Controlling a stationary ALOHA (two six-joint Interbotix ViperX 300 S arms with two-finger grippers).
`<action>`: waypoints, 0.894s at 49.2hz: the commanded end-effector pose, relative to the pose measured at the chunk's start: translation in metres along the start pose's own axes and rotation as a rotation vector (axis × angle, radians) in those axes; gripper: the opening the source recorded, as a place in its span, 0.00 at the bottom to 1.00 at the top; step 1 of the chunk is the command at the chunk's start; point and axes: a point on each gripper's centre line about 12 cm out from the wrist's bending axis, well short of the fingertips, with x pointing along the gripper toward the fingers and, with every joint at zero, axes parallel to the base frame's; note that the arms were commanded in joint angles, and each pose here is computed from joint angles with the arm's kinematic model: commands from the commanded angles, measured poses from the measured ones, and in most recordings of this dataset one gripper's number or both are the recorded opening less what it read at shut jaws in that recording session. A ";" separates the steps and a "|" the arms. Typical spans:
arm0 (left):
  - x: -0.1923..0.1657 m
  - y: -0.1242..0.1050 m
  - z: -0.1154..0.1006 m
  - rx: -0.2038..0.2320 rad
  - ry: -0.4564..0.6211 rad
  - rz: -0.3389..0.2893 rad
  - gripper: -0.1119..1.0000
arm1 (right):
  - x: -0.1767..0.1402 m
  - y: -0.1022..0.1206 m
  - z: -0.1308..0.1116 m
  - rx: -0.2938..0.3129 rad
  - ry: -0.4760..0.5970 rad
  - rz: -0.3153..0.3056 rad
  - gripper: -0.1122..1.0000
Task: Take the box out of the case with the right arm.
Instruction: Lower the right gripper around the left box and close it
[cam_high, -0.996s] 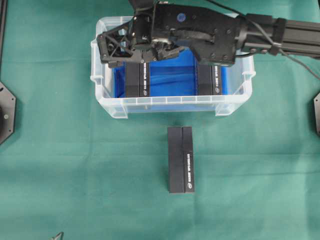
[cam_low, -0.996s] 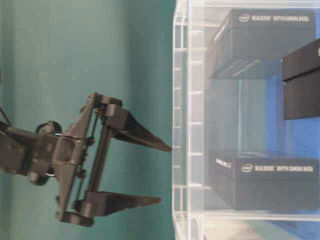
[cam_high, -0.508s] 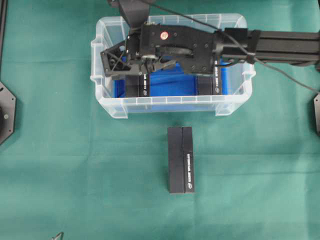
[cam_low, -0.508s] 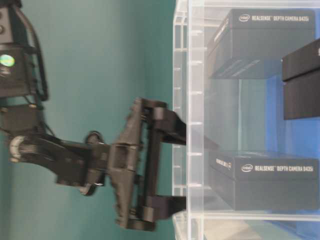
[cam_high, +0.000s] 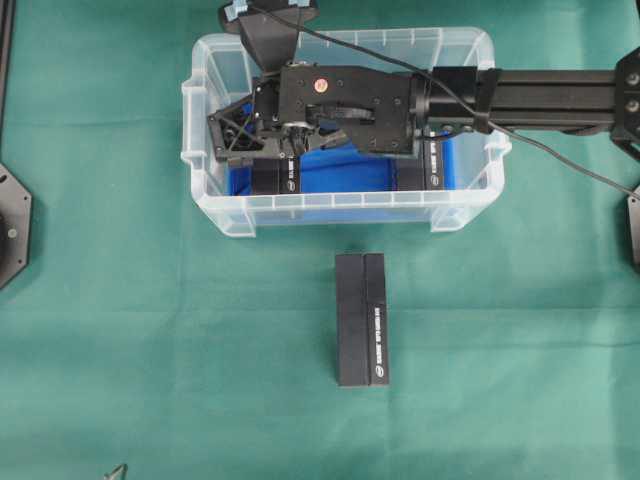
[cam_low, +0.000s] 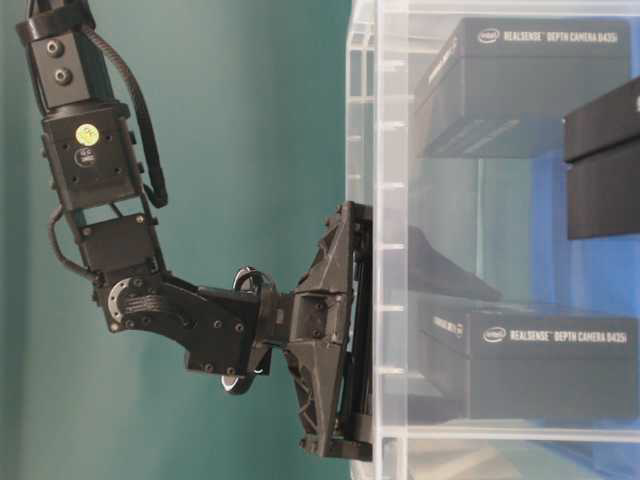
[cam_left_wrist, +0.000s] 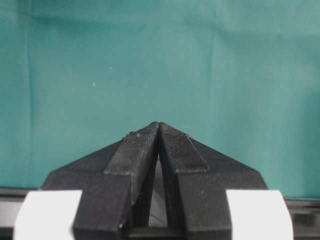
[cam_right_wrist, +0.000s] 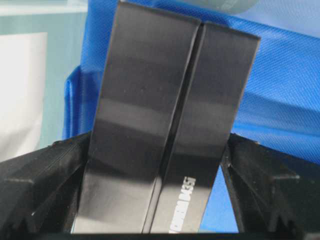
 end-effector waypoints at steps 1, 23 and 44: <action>-0.002 -0.001 0.003 0.001 -0.010 -0.005 0.12 | -0.013 0.004 0.005 0.008 -0.007 0.041 0.93; -0.002 -0.001 0.003 0.002 -0.012 -0.005 0.12 | -0.011 0.007 -0.001 0.042 0.046 0.067 0.93; -0.004 -0.001 0.002 0.002 -0.016 -0.006 0.12 | -0.014 0.004 -0.008 0.088 0.086 0.031 0.76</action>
